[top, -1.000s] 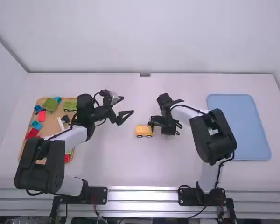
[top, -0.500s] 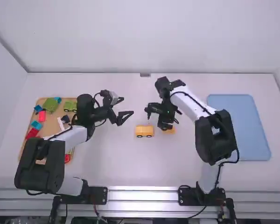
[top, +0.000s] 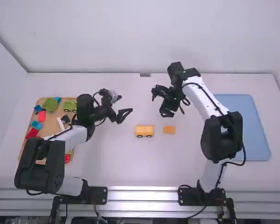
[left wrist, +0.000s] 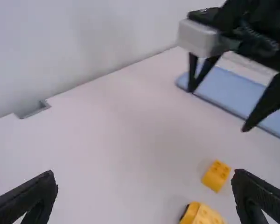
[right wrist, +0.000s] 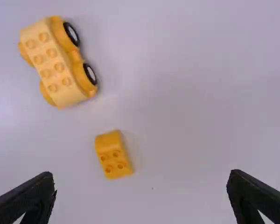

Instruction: Assemble lego blocks to make yellow taxi

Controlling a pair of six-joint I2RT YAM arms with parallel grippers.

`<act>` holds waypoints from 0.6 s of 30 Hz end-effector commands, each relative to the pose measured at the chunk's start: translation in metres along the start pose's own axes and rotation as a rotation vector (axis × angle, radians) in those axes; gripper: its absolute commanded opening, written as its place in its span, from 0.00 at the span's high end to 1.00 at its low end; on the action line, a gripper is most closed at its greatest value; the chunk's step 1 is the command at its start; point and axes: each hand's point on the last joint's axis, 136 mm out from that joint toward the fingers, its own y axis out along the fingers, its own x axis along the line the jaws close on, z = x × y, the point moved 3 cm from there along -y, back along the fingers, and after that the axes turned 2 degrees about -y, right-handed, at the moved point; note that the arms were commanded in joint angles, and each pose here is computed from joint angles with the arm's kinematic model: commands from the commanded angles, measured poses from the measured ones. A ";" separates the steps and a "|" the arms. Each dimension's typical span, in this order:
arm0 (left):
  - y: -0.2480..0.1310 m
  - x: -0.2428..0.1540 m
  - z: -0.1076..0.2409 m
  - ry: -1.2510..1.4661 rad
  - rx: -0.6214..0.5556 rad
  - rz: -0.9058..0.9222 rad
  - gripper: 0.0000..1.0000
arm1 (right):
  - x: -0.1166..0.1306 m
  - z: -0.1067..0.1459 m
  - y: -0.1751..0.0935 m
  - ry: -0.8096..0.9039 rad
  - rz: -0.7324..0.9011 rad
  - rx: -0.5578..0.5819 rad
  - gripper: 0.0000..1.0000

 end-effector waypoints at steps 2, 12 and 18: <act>-0.001 0.014 0.006 -0.005 0.019 -0.099 0.01 | 0.008 -0.003 -0.016 -0.004 -0.008 -0.086 0.02; -0.001 0.015 0.007 -0.008 0.023 -0.111 0.01 | 0.010 0.034 0.022 0.070 0.080 -0.234 0.02; -0.001 0.015 0.007 -0.008 0.023 -0.111 0.01 | -0.002 0.054 0.040 0.085 0.178 -0.287 0.02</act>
